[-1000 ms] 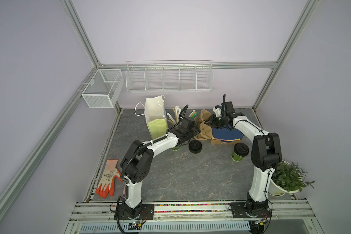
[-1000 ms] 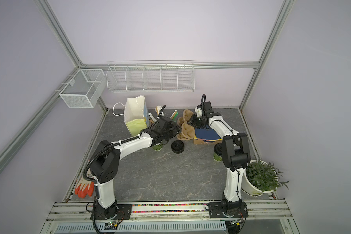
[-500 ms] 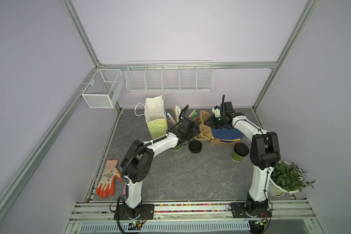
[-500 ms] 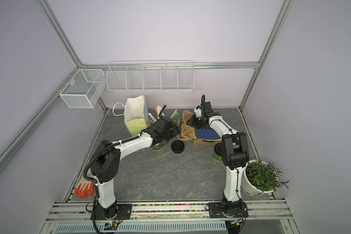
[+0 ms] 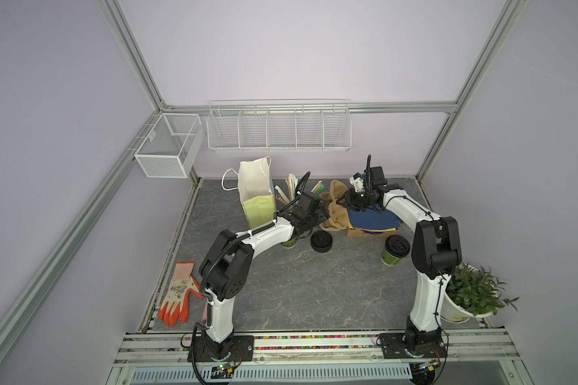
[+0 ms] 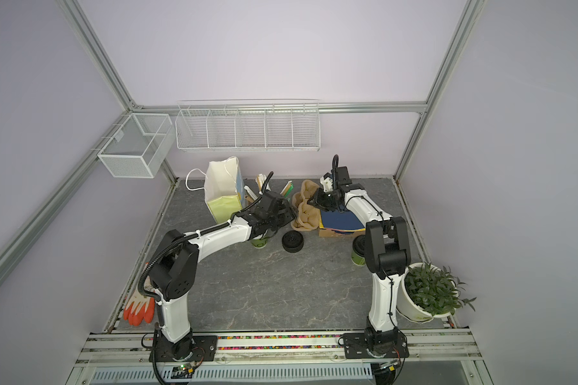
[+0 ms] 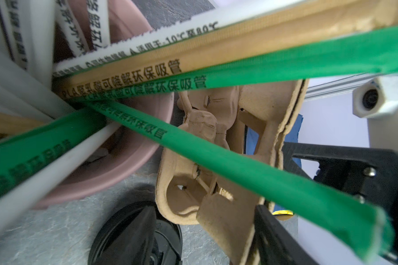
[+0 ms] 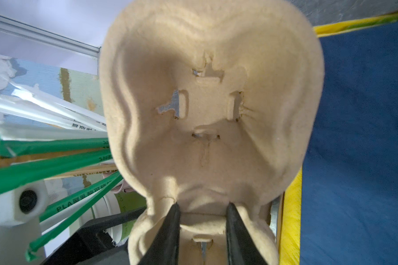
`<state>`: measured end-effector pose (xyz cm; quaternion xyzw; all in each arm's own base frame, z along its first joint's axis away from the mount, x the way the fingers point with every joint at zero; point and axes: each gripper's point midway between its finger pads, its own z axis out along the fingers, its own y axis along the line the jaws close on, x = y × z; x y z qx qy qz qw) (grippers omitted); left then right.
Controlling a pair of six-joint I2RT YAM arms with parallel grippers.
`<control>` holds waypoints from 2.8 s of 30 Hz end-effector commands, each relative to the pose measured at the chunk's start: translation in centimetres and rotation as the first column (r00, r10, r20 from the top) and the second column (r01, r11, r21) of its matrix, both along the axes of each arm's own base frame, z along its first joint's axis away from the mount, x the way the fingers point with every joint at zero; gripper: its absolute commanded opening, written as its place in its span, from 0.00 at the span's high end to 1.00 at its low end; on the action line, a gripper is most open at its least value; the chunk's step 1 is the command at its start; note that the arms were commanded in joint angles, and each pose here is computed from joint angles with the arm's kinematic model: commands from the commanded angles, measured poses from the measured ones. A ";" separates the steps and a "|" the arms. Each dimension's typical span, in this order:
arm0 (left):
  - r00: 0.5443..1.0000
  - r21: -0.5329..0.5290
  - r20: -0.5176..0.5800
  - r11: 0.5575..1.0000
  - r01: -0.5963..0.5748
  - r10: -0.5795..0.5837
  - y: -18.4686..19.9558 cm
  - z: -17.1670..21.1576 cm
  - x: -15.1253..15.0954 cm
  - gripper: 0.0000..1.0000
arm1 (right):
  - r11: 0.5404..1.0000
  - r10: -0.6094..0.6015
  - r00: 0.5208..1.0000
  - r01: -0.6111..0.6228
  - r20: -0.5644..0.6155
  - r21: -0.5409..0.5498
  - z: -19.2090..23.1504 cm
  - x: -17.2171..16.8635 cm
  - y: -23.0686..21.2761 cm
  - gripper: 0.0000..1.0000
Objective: Pack the takeout coffee
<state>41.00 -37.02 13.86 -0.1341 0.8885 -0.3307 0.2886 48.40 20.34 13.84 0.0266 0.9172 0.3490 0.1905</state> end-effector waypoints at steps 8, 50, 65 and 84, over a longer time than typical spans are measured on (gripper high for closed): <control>0.999 0.063 -0.040 0.998 -0.018 0.021 1.0 -2.3 0.6 0.32 | 0.990 0.104 0.995 -0.104 0.001 0.099 2.3 -0.9 2.1 0.71; 0.996 -0.084 0.080 0.995 0.047 -0.041 -0.7 3.9 0.1 0.31 | 0.994 0.096 0.995 -0.095 -0.013 0.061 1.2 -0.4 1.0 0.70; 0.998 -0.039 0.052 0.999 0.024 -0.022 0.0 1.6 -0.3 0.33 | 0.992 0.101 0.995 -0.100 -0.005 0.080 1.6 -0.5 1.1 0.70; 0.999 -0.050 0.052 0.999 -0.011 0.014 1.2 1.6 -0.1 0.33 | 0.991 0.102 0.995 -0.102 -0.001 0.084 2.0 -0.6 1.2 0.70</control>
